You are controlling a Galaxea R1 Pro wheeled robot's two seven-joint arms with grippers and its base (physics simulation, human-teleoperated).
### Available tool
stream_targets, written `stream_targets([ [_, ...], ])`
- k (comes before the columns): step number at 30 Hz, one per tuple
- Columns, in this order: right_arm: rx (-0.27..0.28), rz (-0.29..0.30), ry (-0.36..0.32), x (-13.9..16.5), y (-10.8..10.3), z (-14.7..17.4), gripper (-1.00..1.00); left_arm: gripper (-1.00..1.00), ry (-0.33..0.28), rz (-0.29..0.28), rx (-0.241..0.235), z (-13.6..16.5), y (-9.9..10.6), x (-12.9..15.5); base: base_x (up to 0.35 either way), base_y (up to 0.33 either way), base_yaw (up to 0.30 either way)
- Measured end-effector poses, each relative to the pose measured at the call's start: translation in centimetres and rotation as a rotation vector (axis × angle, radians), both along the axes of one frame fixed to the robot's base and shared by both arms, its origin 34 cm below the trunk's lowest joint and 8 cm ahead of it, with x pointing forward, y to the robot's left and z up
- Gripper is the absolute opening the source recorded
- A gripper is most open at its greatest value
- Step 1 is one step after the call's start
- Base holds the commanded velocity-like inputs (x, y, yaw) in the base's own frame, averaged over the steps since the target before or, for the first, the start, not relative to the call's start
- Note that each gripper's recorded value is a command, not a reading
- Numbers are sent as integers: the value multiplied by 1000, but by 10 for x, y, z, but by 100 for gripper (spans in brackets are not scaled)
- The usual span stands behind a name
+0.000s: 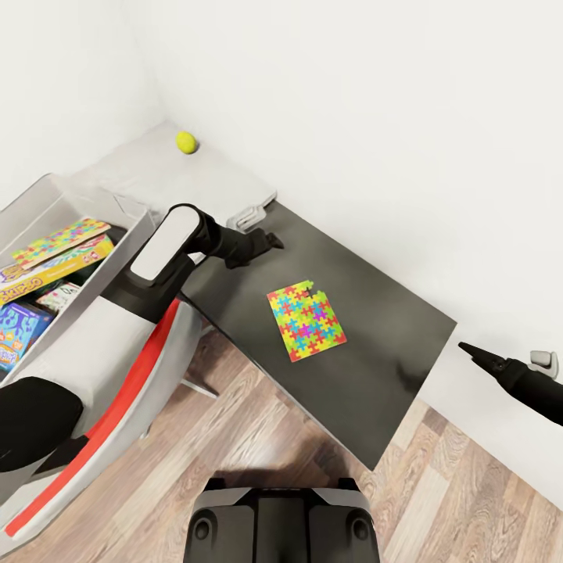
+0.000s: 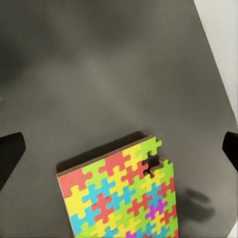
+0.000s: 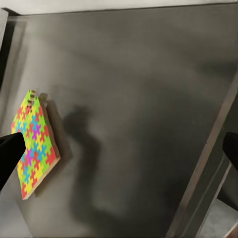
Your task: Put all the toys in the child's room - the three board games (two on the bed and one on the table), the two jigsaw puzzles on the table, and the tennis ball on the table - inside the toy box on the table in the child's room.
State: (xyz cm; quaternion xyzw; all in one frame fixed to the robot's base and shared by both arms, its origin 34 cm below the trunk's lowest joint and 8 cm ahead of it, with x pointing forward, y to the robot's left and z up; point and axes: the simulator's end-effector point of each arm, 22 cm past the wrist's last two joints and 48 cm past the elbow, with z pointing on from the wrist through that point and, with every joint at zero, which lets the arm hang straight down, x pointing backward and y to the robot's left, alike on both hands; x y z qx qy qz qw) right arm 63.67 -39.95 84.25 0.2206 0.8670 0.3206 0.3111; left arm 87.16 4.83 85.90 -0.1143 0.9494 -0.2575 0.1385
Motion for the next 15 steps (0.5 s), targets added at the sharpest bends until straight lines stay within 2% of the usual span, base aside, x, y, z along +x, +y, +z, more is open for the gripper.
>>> stream_targets([
  [6,0,0,0,0,0,0,100,100,-4,0,19,-3,2,1,20,11,0],
  [15,0,0,0,0,0,0,100,100,39,4,31,-23,0,-6,6,3,0],
])
